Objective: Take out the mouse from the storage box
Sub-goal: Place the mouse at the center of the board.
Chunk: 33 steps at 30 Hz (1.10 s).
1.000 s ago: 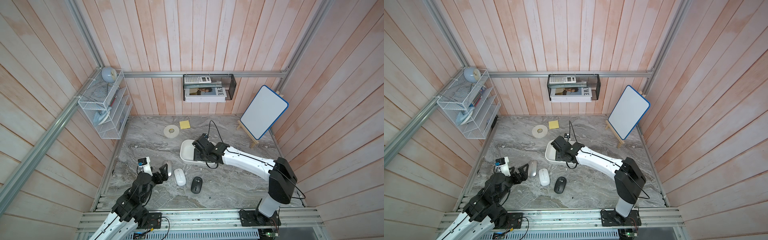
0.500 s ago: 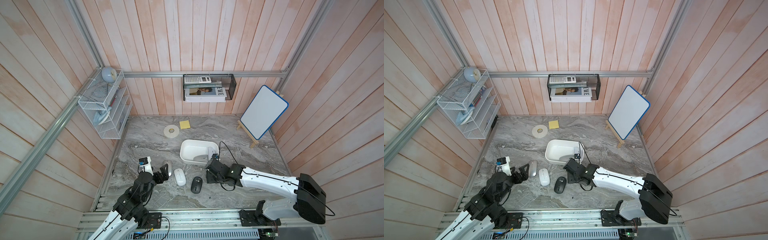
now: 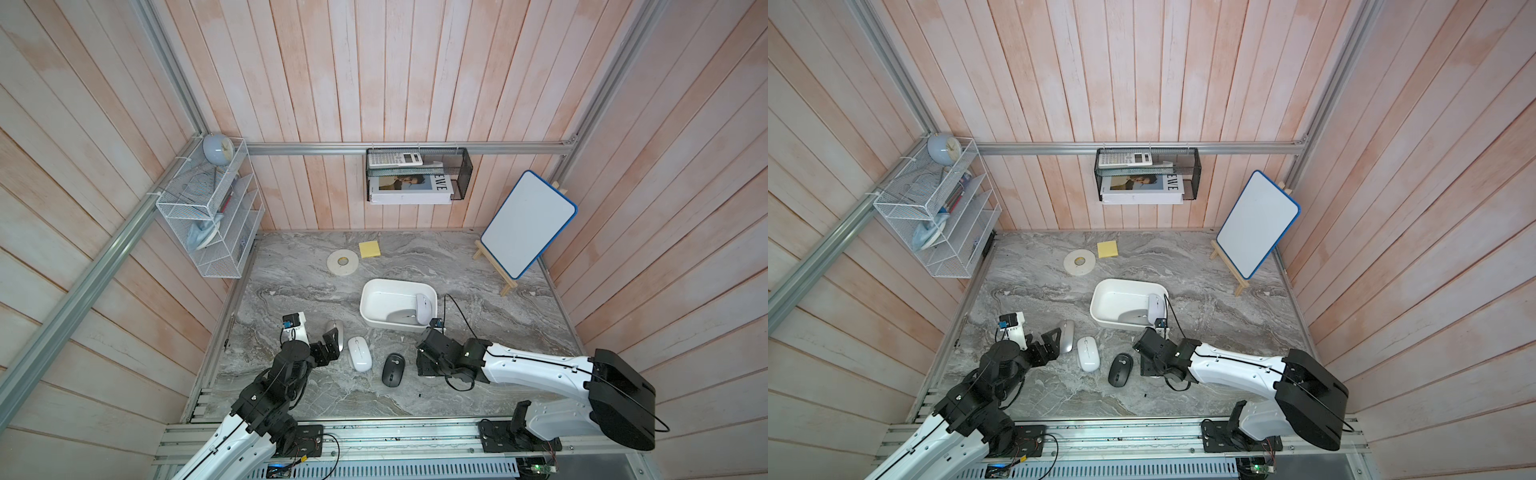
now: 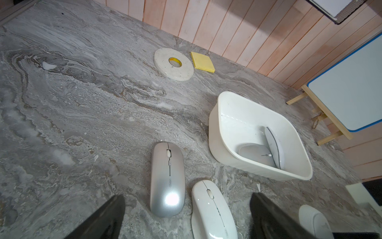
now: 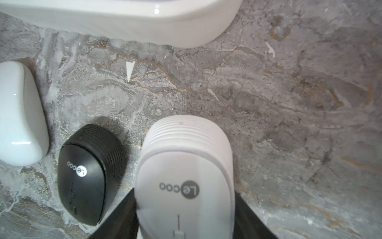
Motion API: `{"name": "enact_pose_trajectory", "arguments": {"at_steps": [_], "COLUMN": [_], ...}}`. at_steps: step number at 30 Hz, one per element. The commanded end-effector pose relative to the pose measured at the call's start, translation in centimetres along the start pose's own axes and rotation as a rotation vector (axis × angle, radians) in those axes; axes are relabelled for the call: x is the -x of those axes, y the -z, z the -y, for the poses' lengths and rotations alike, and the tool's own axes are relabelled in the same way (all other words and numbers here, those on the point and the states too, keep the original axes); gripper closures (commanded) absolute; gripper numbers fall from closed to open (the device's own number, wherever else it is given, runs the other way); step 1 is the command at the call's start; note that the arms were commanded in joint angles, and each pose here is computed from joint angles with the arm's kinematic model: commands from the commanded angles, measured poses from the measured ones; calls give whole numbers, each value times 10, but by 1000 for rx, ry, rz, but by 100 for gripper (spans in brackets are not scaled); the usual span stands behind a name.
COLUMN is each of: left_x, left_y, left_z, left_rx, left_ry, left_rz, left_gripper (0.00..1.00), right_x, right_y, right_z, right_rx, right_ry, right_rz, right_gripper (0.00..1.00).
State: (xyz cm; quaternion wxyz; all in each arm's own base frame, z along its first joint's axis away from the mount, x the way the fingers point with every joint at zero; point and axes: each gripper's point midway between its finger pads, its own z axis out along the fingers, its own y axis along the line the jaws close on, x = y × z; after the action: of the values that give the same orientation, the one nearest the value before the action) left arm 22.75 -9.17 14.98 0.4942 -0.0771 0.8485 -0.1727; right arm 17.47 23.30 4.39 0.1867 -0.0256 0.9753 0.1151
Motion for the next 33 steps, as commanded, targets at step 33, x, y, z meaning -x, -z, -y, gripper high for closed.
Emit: {"name": "enact_pose_trajectory", "arguments": {"at_steps": [33], "left_x": [18], "left_y": [-76], "left_z": [115], "left_rx": [-15], "left_ry": [-311], "left_rz": [-656], "left_gripper": [0], "right_x": [36], "right_y": [53], "right_z": [54], "right_rx": [-158], "right_ry": [34], "right_rz": [257], "right_gripper": [12]}}
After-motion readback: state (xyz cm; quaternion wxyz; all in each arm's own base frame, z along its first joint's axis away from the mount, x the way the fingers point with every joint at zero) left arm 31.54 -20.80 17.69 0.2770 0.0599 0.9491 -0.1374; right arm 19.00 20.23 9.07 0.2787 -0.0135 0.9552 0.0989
